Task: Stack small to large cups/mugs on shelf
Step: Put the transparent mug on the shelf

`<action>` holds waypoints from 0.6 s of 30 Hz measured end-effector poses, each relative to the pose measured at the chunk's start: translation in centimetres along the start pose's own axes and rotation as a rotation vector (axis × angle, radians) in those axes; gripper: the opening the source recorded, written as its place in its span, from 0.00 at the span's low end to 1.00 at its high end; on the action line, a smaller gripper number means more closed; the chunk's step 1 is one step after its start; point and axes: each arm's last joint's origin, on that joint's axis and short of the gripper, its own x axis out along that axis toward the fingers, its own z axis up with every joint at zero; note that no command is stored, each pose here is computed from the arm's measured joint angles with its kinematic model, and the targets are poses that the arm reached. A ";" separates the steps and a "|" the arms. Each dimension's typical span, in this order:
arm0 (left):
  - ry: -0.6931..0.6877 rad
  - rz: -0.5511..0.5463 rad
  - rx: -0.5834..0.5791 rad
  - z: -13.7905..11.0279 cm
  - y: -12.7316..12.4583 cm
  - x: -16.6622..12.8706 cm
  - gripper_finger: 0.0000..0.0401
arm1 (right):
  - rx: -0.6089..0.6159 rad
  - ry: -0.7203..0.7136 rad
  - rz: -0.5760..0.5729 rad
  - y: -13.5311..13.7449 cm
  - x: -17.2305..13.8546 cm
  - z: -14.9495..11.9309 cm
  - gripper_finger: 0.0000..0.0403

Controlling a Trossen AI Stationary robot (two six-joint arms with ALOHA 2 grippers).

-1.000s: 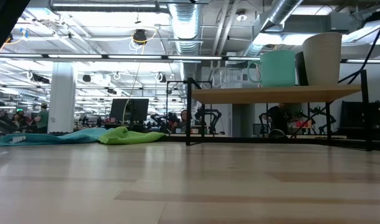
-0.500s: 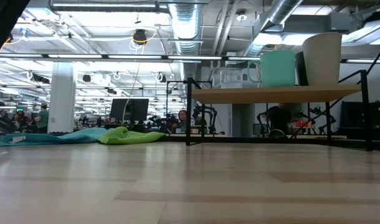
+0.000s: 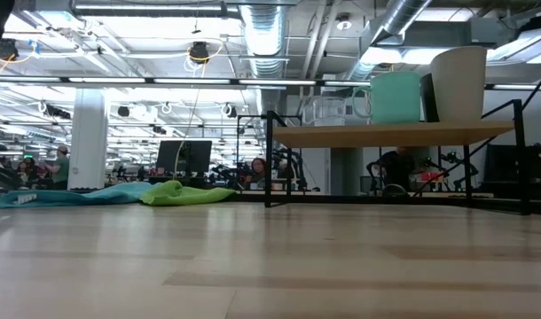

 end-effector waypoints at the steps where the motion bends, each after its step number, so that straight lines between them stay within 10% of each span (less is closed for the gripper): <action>1: -0.043 -0.006 0.014 0.6 -0.6 -0.3 0.80 | -0.009 0.002 -0.001 0.0 0.0 0.0 0.37; 18: -0.453 -0.221 0.183 5.6 -8.6 -5.1 0.80 | -0.034 0.042 -0.014 0.2 0.9 -0.4 0.34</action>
